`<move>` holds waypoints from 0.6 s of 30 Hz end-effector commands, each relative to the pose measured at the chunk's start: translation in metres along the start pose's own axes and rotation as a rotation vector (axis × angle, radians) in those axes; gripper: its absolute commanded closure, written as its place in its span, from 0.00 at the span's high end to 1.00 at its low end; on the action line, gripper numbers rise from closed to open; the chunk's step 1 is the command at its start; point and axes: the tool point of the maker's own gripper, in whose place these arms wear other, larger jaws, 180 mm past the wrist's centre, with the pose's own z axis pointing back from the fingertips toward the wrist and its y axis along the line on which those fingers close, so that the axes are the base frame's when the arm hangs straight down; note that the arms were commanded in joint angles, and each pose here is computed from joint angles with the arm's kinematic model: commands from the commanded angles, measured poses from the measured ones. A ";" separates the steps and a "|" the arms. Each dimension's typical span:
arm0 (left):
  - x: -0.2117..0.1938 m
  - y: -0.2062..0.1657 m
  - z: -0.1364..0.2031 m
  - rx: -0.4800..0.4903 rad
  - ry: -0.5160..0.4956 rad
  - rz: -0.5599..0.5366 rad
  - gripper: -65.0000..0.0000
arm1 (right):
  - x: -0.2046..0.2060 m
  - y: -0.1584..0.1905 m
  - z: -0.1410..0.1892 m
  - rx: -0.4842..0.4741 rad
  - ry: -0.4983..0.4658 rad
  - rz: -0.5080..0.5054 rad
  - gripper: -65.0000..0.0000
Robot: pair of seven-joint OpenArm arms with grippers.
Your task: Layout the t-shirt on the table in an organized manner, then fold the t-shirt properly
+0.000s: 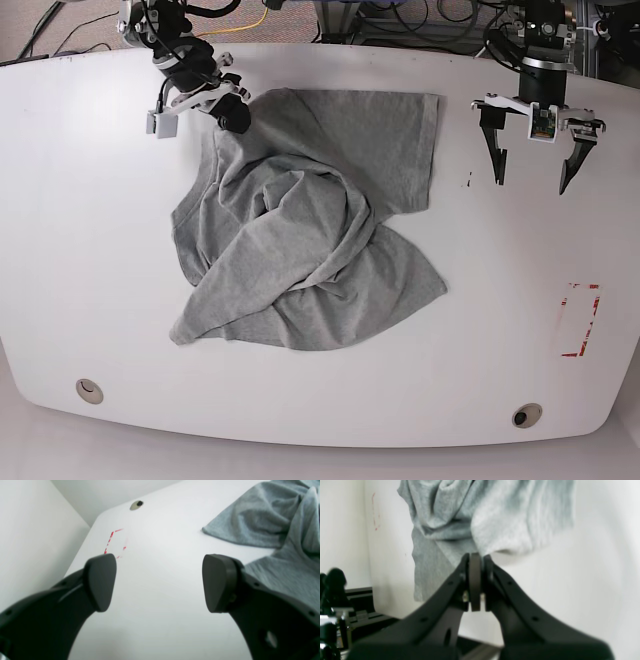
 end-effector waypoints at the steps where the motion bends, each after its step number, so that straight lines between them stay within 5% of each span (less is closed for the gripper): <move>1: 0.011 0.002 -0.001 0.007 -0.041 -0.001 0.78 | 0.005 -0.008 0.012 -0.013 -0.019 -0.016 0.00; 18: 0.022 -0.005 -0.038 0.006 -0.018 0.028 0.78 | 0.078 -0.024 0.040 0.024 -0.157 -0.019 0.00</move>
